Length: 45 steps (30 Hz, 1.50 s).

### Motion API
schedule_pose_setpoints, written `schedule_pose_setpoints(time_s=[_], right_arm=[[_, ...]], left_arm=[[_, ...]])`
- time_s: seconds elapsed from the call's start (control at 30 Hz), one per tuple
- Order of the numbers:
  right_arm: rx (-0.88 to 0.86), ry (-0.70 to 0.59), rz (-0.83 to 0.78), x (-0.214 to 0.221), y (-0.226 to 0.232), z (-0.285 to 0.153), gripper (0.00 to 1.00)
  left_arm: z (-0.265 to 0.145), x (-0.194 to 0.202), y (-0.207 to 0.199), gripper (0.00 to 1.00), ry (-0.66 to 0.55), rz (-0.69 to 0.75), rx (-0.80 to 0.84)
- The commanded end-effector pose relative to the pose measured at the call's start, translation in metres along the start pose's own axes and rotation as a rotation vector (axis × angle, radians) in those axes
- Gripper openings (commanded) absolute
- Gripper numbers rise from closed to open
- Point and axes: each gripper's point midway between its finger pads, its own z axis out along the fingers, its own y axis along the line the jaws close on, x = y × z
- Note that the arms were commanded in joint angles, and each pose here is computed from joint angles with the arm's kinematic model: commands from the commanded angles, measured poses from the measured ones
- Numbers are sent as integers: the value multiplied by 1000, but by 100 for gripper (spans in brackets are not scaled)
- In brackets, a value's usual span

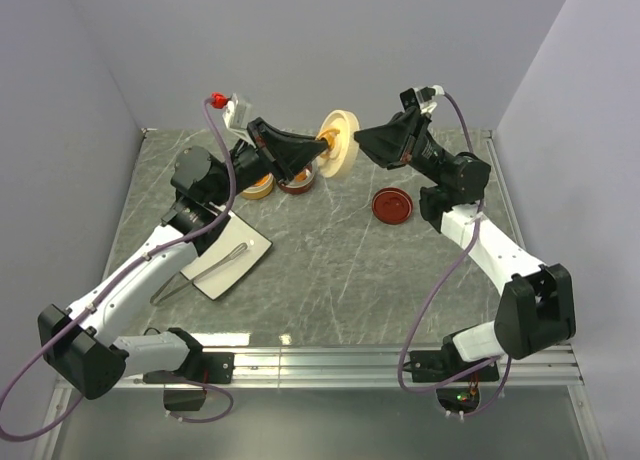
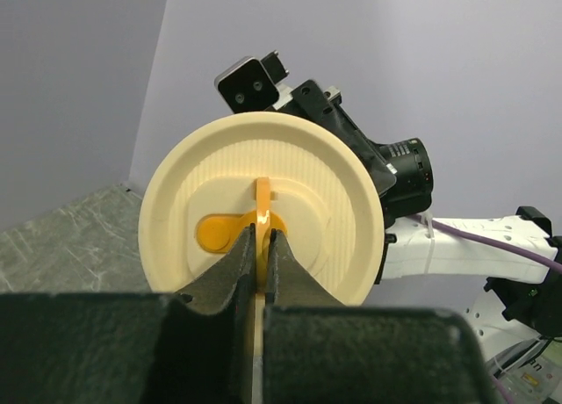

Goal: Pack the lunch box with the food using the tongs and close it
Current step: Pass the lid of the lunch box from the right arm to the left, then put the lid back on the lunch box

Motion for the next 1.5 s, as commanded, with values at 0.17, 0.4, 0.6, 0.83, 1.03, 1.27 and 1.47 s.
schedule_pose_setpoints(time_s=[0.17, 0.4, 0.6, 0.83, 1.03, 1.27, 1.47], right_arm=[[172, 52, -120, -4, -14, -10, 73], [503, 188, -387, -26, -72, -49, 95], [791, 351, -540, -25, -101, -96, 97], [1062, 385, -673, -31, -109, -143, 99], [1136, 382, -747, -33, -107, -159, 100], [1153, 375, -794, -36, -99, -160, 100], [1154, 373, -798, -37, -99, -160, 100]], left_arm=[[-22, -30, 11, 0, 12, 95, -51], [-67, -8, 111, 0, 296, 360, -515], [-116, 9, 199, 0, 564, 565, -847], [-138, 27, 277, 0, 767, 579, -1033], [-143, 50, 337, 0, 810, 575, -1150], [-159, 66, 381, 0, 757, 535, -1365], [-157, 98, 393, 0, 816, 480, -1318]])
